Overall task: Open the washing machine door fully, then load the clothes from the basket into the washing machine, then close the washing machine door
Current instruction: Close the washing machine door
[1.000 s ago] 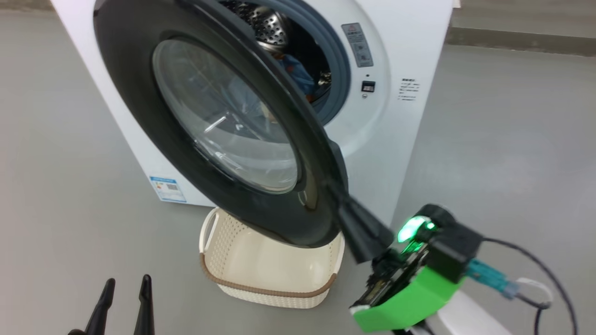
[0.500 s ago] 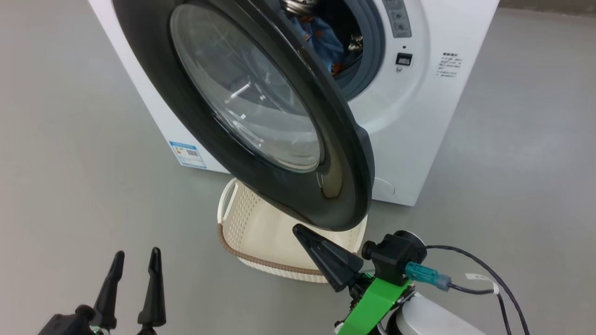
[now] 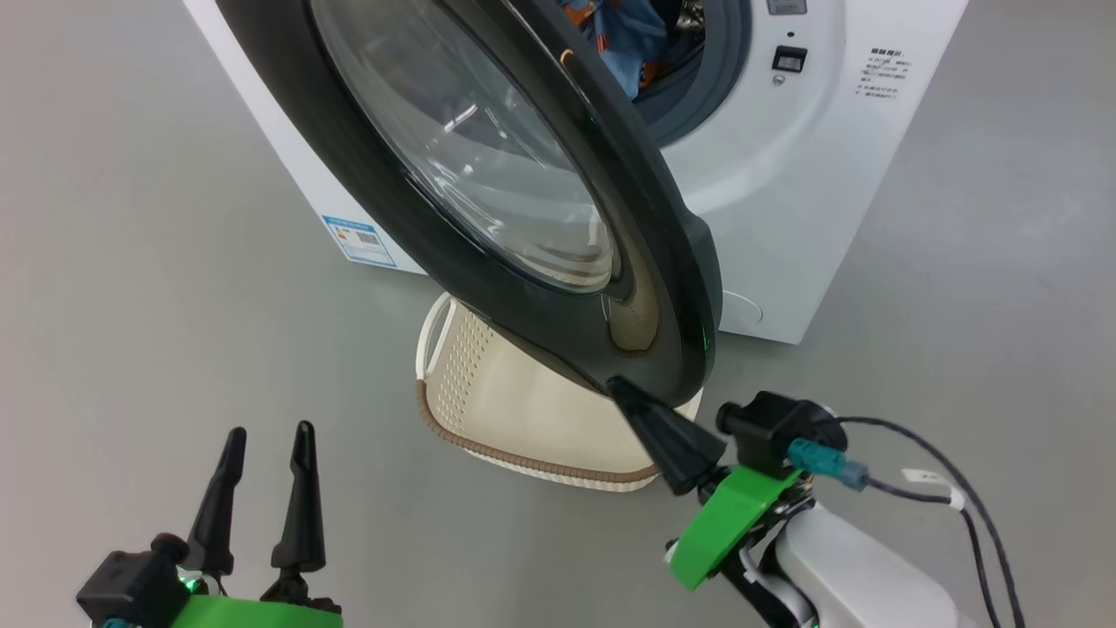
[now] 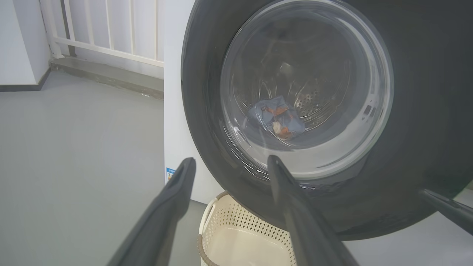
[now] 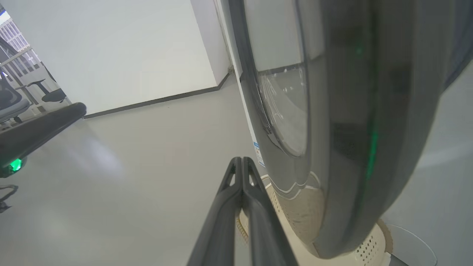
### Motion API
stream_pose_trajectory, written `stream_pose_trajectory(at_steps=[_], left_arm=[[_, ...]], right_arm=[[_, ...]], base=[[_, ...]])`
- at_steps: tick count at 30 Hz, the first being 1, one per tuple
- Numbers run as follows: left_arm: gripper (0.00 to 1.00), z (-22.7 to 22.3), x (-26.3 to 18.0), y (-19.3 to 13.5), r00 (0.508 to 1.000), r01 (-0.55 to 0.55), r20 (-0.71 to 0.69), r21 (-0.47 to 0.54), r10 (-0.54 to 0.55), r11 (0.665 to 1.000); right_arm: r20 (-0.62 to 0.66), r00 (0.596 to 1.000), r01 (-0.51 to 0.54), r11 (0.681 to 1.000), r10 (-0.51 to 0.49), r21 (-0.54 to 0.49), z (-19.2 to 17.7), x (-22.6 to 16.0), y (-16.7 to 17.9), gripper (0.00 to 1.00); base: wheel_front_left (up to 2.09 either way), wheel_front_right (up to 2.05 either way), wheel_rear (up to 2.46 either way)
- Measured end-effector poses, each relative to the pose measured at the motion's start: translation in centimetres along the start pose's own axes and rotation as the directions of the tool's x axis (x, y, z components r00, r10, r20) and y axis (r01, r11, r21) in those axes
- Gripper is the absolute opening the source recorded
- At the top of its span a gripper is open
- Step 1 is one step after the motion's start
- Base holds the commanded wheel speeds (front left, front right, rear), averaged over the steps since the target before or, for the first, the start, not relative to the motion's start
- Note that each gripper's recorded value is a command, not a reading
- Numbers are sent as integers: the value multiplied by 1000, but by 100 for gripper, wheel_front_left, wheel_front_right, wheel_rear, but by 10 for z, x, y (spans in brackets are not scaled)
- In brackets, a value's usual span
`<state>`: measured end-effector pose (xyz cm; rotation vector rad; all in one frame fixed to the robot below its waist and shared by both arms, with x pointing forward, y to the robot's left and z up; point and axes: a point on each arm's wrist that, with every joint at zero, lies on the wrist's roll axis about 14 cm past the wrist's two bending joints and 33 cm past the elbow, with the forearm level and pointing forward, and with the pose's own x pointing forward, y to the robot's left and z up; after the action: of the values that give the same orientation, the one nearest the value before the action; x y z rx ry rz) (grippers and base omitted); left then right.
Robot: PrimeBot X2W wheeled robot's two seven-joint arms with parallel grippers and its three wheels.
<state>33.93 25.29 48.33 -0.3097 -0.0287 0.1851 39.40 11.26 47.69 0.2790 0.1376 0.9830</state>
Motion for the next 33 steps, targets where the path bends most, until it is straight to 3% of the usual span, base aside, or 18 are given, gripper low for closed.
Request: stream_pose_trajectory(at_steps=[19,33], left_arm=[[100,-12,18,-8,999,25,-33,7,-25,1000],[100,-18,43,-24,998,55,-32,-6,-55,998]], right_arm=[[82,987,137,989,-141,50,19,0,-56,0],[186,945,264,963,-269,49,52,6,-131,0]], base=[[0,0,0],[0,0,0]])
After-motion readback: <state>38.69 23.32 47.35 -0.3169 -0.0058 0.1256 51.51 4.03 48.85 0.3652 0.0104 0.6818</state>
